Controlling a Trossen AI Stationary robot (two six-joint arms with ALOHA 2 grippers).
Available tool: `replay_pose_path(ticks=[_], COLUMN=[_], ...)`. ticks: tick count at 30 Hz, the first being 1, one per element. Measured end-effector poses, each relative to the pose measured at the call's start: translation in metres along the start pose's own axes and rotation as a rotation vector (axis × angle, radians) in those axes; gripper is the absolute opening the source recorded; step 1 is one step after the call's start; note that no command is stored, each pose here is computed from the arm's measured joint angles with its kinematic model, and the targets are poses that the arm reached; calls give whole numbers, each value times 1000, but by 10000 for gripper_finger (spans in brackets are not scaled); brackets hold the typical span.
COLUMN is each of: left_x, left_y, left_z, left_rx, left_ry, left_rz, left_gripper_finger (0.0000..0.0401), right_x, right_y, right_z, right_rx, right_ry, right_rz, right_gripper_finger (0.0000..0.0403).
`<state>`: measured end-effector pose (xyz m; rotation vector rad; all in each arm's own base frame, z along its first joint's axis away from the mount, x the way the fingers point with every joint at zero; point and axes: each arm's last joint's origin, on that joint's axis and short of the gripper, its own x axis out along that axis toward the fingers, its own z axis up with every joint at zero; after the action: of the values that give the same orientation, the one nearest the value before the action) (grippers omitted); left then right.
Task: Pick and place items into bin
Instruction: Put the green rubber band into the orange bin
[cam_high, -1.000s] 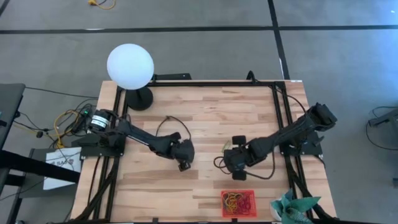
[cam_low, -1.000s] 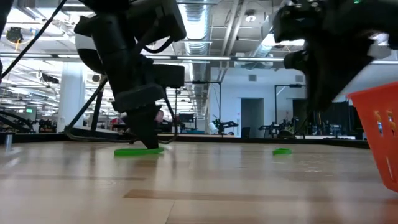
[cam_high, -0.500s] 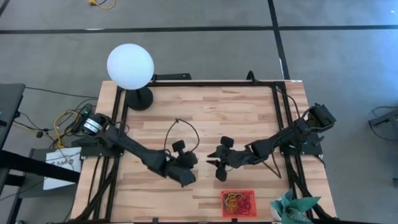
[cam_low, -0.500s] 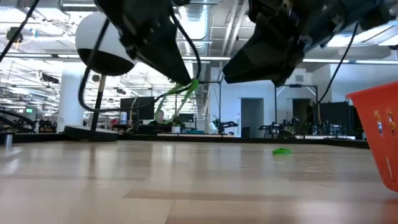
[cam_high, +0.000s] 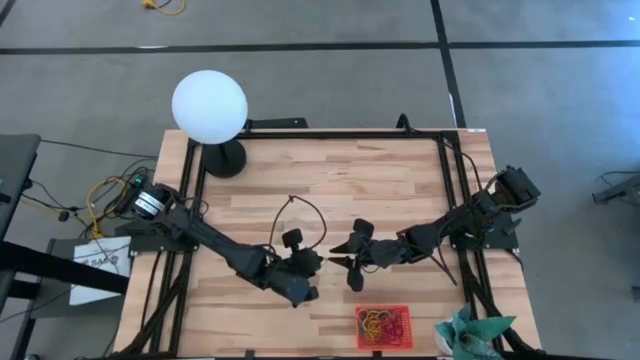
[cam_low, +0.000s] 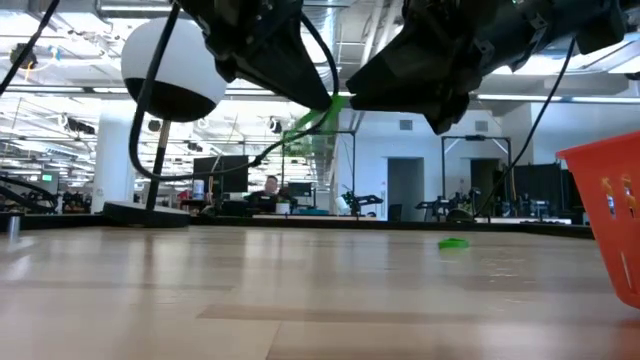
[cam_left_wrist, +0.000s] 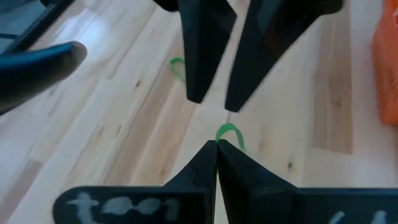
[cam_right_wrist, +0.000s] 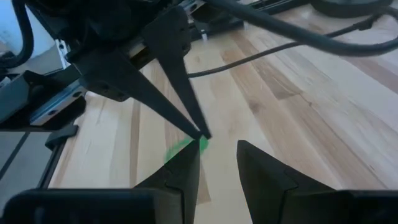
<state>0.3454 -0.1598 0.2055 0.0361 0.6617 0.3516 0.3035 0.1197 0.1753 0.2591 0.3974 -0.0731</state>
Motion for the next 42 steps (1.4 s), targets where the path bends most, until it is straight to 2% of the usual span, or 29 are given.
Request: replay_pose_path(ticks=[23, 27, 33, 42], left_x=[15, 15, 15, 15], left_y=[19, 19, 19, 18], left_z=[10, 10, 10, 10], left_rx=[6, 13, 12, -12], left_ry=[-14, -14, -15, 0], left_rz=[64, 64, 63, 28], left_gripper_finger=[0, 0, 0, 0], right_x=[6, 6, 6, 6], right_y=[-17, -18, -18, -18], right_z=[5, 4, 4, 4], right_rx=[13, 10, -2, -16], right_ry=[7, 17, 17, 19], right_rz=[-58, -65, -66, -64], right_gripper_finger=[100, 76, 9, 4])
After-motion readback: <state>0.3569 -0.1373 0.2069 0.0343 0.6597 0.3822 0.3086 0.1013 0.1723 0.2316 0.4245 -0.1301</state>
